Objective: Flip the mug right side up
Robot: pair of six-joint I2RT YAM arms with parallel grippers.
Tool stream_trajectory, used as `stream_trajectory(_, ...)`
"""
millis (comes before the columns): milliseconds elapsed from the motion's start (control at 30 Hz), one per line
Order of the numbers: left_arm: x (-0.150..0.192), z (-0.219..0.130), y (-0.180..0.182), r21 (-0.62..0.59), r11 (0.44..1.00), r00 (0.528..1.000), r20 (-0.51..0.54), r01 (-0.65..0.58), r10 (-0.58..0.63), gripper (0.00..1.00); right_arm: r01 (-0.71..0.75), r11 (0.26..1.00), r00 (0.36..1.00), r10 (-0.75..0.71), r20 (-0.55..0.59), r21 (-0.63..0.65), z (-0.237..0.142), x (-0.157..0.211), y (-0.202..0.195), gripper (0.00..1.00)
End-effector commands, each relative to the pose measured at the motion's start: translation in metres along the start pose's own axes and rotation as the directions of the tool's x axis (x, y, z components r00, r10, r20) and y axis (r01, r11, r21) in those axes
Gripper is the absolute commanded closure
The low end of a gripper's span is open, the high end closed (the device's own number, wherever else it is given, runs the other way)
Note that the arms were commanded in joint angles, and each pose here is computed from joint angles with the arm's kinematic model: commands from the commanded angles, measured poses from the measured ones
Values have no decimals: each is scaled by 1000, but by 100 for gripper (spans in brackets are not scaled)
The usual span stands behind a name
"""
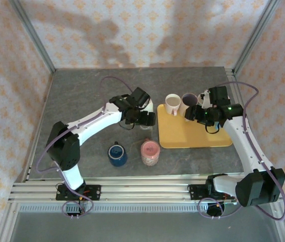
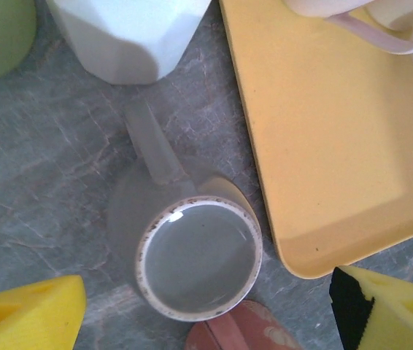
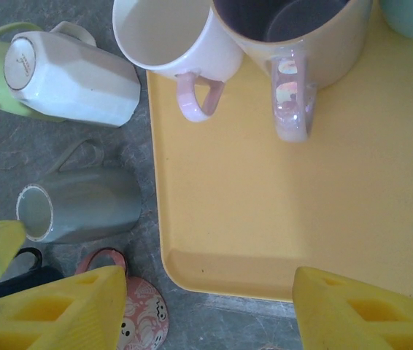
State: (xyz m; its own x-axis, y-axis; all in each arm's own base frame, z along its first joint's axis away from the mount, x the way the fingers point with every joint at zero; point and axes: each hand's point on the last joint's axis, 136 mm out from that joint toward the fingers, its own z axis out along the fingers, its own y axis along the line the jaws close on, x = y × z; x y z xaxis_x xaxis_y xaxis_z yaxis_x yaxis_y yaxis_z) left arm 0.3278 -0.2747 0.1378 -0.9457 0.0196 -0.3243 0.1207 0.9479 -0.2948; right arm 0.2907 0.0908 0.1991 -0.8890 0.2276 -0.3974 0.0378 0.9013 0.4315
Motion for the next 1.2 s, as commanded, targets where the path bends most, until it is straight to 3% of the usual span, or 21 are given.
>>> stream_trajectory(0, -2, 2, 2, -56, 992, 993, 16, 117, -117, 13, 9, 1000, 1000, -9, 17, -15, -1, -1, 3, 38)
stream_trajectory(600, 9, 29, 21, -172, 958, 971, -25, 231, -239, 18, 27, 1000, 1000, -28, -5, -5, 6, 8, -3, 38)
stream_trajectory(900, 16, 34, 19, -164, 943, 951, -61, 291, -304, 27, 32, 999, 999, -32, -8, 4, 8, 9, -6, 38)
stream_trajectory(1167, 23, 25, 43, -161, 861, 871, -20, 483, -492, 33, 33, 999, 999, -33, -15, 5, 8, 11, -7, 38)
